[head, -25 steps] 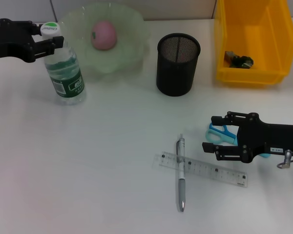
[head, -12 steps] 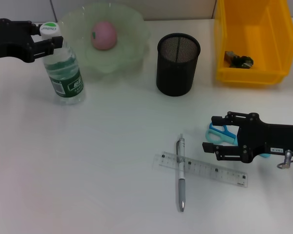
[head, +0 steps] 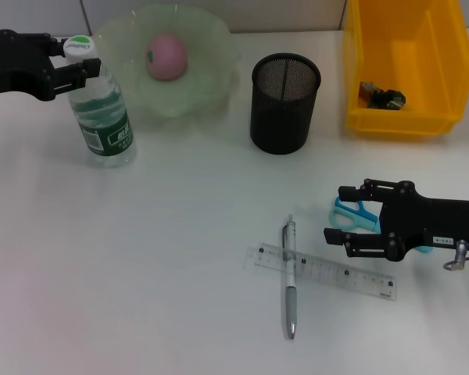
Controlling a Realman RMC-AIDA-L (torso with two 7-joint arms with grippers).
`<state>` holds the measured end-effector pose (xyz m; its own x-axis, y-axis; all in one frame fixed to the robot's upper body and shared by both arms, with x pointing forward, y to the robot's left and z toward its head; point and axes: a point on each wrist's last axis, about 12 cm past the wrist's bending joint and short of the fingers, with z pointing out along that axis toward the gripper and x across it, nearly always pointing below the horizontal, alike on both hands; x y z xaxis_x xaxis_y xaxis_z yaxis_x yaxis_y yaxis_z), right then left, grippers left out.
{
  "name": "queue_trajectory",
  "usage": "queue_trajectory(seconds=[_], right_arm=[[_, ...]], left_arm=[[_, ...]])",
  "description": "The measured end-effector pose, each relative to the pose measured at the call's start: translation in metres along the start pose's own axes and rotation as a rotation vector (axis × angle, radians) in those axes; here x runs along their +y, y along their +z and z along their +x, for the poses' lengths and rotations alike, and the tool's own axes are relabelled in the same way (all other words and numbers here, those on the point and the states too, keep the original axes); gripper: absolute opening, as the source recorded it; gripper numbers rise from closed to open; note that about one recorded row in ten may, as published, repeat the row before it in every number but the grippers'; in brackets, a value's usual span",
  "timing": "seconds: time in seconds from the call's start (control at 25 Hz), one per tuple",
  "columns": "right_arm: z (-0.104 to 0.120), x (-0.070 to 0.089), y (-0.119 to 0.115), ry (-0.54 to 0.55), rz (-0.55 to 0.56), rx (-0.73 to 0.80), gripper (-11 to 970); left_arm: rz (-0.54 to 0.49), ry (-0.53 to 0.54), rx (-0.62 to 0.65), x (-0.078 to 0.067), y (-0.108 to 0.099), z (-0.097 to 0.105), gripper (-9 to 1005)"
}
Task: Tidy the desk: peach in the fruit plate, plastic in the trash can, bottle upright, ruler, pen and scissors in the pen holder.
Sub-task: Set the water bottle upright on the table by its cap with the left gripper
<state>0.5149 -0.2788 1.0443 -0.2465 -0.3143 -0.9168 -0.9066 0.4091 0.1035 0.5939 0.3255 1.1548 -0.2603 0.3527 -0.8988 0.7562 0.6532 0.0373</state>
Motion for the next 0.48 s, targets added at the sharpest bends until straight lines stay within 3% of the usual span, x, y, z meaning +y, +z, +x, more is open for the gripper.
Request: queue_trajectory(seconds=[0.48], right_arm=[[0.0000,0.0000,0.0000,0.002,0.000,0.000,768]], left_arm=[[0.001,-0.003,-0.001,-0.0003,0.0003,0.0006,444]])
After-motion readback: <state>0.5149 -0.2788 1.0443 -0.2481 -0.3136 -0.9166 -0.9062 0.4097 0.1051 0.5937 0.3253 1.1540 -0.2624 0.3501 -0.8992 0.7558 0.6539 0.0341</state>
